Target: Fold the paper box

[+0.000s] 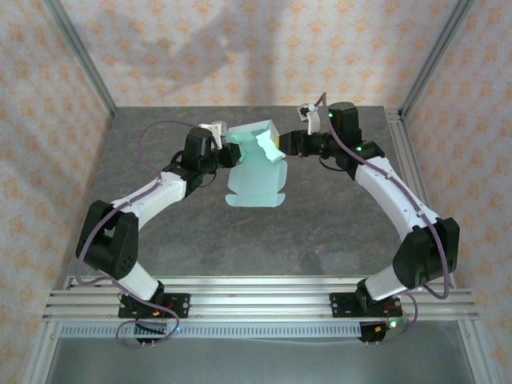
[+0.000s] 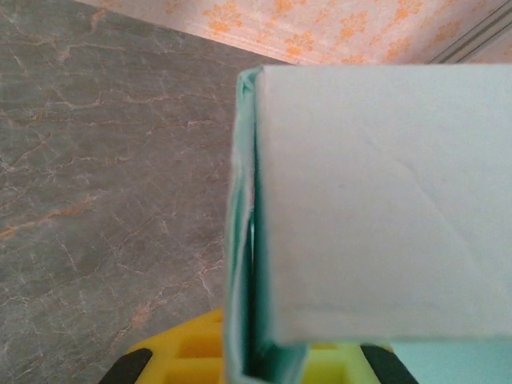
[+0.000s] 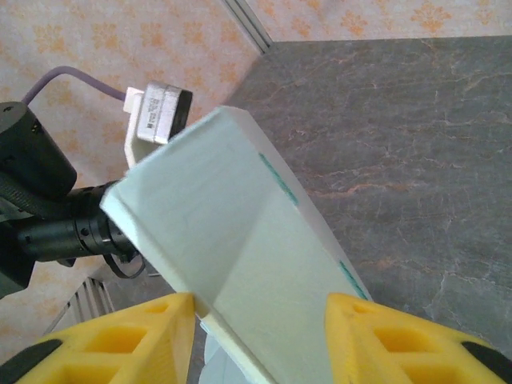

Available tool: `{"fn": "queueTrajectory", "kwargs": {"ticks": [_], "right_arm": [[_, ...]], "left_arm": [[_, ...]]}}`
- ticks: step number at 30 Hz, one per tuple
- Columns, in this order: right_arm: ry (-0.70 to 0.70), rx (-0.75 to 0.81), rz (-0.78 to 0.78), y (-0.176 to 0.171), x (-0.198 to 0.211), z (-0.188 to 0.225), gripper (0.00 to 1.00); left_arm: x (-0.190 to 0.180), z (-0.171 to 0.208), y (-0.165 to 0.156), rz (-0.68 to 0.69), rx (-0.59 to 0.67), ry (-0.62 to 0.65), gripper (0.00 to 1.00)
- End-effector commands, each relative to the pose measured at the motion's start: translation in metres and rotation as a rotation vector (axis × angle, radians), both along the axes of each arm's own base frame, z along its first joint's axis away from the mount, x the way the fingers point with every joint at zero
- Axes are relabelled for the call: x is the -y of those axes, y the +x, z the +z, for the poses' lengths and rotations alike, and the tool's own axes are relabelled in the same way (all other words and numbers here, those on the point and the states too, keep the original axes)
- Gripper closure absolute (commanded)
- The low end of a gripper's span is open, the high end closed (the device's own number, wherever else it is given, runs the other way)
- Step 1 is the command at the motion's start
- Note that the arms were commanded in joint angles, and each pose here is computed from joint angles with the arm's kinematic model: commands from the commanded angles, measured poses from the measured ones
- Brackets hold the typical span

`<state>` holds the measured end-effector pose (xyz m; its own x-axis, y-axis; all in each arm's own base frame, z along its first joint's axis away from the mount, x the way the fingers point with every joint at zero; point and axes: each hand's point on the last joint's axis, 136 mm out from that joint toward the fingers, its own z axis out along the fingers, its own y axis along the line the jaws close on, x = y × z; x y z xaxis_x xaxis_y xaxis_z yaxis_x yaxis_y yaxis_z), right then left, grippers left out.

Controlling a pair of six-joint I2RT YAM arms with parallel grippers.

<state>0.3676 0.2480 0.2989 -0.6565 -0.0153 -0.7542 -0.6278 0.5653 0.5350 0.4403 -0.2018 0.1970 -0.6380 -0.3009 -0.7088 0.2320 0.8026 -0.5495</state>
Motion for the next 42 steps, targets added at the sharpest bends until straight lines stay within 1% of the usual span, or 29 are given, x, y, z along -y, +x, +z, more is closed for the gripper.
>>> {"fn": "queueTrajectory", "kwargs": {"ticks": [1, 4, 14, 18, 25, 32, 38, 42], "right_arm": [[-0.090, 0.045, 0.012, 0.000, -0.006, -0.003, 0.55], [-0.149, 0.038, -0.007, 0.003, -0.007, -0.010, 0.56], [-0.279, 0.050, -0.063, 0.013, -0.014, -0.024, 0.64], [-0.376, 0.091, -0.110, 0.017, -0.016, -0.028, 0.68], [-0.525, 0.162, -0.243, 0.028, -0.009, -0.030, 0.77], [-0.654, 0.232, -0.321, 0.034, -0.008, -0.032, 0.83], [-0.744, 0.270, -0.352, 0.038, -0.010, -0.037, 0.85], [-0.840, 0.309, -0.380, 0.042, -0.010, -0.040, 0.86]], "left_arm": [[0.005, 0.011, 0.004, -0.019, 0.011, -0.017, 1.00], [0.005, 0.011, 0.004, -0.022, 0.011, -0.014, 1.00], [0.006, 0.012, -0.002, -0.034, 0.012, -0.017, 1.00], [0.006, 0.014, -0.004, -0.040, 0.016, -0.015, 1.00], [0.007, 0.020, -0.007, -0.044, 0.025, -0.013, 1.00], [0.014, 0.025, -0.011, -0.067, 0.031, -0.014, 1.00], [0.016, 0.025, -0.012, -0.076, 0.030, -0.012, 1.00], [0.018, 0.024, -0.013, -0.080, 0.028, -0.013, 1.00]]}}
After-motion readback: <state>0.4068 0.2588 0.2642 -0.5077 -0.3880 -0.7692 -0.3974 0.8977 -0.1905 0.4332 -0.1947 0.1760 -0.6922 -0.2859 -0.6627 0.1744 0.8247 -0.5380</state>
